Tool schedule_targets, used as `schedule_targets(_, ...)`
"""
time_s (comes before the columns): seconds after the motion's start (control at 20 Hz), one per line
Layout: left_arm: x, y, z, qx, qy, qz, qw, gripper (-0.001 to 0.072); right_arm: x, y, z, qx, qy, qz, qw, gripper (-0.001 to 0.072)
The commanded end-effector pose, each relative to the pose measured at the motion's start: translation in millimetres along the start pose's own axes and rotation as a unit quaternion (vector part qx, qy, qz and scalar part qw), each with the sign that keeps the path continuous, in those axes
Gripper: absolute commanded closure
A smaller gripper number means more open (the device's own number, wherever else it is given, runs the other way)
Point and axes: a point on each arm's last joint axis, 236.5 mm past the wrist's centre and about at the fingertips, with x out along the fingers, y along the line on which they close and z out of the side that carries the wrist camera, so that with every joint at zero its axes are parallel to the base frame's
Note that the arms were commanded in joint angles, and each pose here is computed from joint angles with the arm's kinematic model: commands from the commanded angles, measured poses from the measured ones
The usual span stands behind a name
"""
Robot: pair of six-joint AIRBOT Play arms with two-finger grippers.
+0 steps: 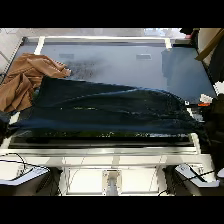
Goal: Fold the clothes and pants, and hang the long-sleeved shirts on hangers.
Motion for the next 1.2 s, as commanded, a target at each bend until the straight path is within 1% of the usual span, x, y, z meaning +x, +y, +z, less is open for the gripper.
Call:
schedule_targets(0.0,-40.2,-28.1,15.5,0.042,-0.043,0.006,0.998,0.0696,-53.8,22.1,3.6,-0.059,0.0,-0.044,0.997,0.0638)
schedule_targets(0.15,-67.2,-50.7,17.7,0.076,-0.096,0.012,0.992,0.0697,-84.6,45.4,6.7,-0.107,-0.041,-0.067,0.991,0.0639)
schedule_targets(0.25,-82.5,-75.5,38.4,0.09,-0.164,0.003,0.982,0.07,-96.8,64.3,29.0,-0.09,-0.107,-0.055,0.989,0.064)
schedule_targets(0.3,-82.8,-88.1,51.8,0.117,-0.191,0.012,0.974,0.0701,-97.1,71.2,41.4,-0.085,-0.131,-0.046,0.987,0.064)
schedule_targets(0.4,-63.0,-125.8,69.3,0.162,-0.201,0.022,0.966,0.0702,-86.5,68.3,53.9,-0.064,-0.135,-0.056,0.987,0.064)
schedule_targets(0.5,-30.6,-179.2,80.1,0.226,-0.19,0.022,0.955,0.0701,-64.5,75.4,60.0,-0.061,-0.114,-0.049,0.99,0.064)
schedule_targets(0.6,-5.0,-224.9,103.5,0.243,-0.214,0.03,0.945,0.0701,-42.2,86.1,73.9,-0.062,-0.113,-0.044,0.991,0.064)
schedule_targets(0.7,35.1,-255.8,116.1,0.275,-0.202,0.056,0.938,0.0701,-20.5,92.0,95.6,-0.045,-0.13,-0.041,0.99,0.064)
schedule_targets(0.8,80.8,-265.1,118.9,0.299,-0.17,0.092,0.935,0.0701,3.2,93.3,111.4,-0.021,-0.137,-0.039,0.99,0.064)
schedule_targets(0.9,121.5,-265.1,125.0,0.301,-0.152,0.13,0.932,0.0701,28.0,93.3,121.9,-0.01,-0.135,-0.039,0.99,0.064)
schedule_targets(1.05,164.6,-260.6,125.4,0.302,-0.121,0.15,0.934,0.07,58.5,93.8,137.2,-0.006,-0.146,-0.043,0.988,0.064)
schedule_targets(1.15,183.7,-252.3,126.3,0.288,-0.11,0.156,0.939,0.07,69.1,95.0,149.1,-0.007,-0.165,-0.044,0.985,0.064)
